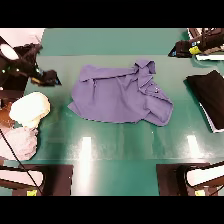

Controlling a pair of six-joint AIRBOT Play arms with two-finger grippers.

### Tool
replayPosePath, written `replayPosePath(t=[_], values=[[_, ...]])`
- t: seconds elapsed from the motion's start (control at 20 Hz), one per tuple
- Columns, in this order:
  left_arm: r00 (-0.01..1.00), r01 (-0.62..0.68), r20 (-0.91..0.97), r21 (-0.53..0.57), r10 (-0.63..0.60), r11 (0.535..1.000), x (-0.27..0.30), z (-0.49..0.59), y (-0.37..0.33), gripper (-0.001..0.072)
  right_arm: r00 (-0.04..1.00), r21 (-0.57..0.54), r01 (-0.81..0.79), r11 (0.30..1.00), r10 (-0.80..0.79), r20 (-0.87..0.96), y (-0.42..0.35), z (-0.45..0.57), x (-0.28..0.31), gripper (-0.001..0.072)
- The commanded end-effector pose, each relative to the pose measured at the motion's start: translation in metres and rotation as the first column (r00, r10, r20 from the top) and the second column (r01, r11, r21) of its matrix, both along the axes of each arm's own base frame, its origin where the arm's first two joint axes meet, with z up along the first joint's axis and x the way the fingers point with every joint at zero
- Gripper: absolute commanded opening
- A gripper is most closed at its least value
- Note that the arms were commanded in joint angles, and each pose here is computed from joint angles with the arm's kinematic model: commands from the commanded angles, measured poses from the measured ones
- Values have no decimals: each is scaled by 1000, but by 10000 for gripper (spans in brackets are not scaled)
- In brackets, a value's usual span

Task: Fold the shirts.

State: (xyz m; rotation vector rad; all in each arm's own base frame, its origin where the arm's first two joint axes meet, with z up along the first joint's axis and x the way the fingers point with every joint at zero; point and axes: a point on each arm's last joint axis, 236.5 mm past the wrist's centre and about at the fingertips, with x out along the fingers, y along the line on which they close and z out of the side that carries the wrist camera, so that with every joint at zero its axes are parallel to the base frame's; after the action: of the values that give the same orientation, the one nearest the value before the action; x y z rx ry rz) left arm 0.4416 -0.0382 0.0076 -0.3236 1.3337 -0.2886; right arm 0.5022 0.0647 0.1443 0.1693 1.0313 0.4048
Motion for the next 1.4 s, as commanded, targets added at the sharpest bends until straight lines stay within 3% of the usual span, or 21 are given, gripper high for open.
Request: replayPosePath(t=[0.0, 0.35, 0.65, 0.8, 0.85, 1.05, 1.35], values=[[992, 16, -125, -110, -30, 994, -42, -49, -7, 455, 994, 12, -78, 997, 78, -82, 18, -5, -25, 290], [996, 9, -87, -158, -23, 987, -42, -71, -20, 454, 987, 12, -130, 991, 130, -92, 41, -6, -31, 291], [984, 98, -131, -151, -118, 984, -53, -92, -53, 453, 984, 11, -138, 990, 138, -111, 40, -8, -36, 290], [984, 106, -127, -153, -126, 983, -52, -91, -60, 191, 980, 10, -148, 989, 148, -134, 40, -10, -42, 291], [983, 104, -133, -155, -125, 982, -53, -91, -60, 40, 978, 10, -149, 989, 149, -146, 38, -11, -44, 290], [965, 173, -177, -141, -196, 975, -68, -78, -55, 22, 960, 14, -145, 989, 144, -242, 21, -18, -64, 290], [976, 215, 30, -11, -215, 977, -60, 3, -41, 22, 924, 49, 36, 998, -15, -382, -22, -65, -116, 290]])
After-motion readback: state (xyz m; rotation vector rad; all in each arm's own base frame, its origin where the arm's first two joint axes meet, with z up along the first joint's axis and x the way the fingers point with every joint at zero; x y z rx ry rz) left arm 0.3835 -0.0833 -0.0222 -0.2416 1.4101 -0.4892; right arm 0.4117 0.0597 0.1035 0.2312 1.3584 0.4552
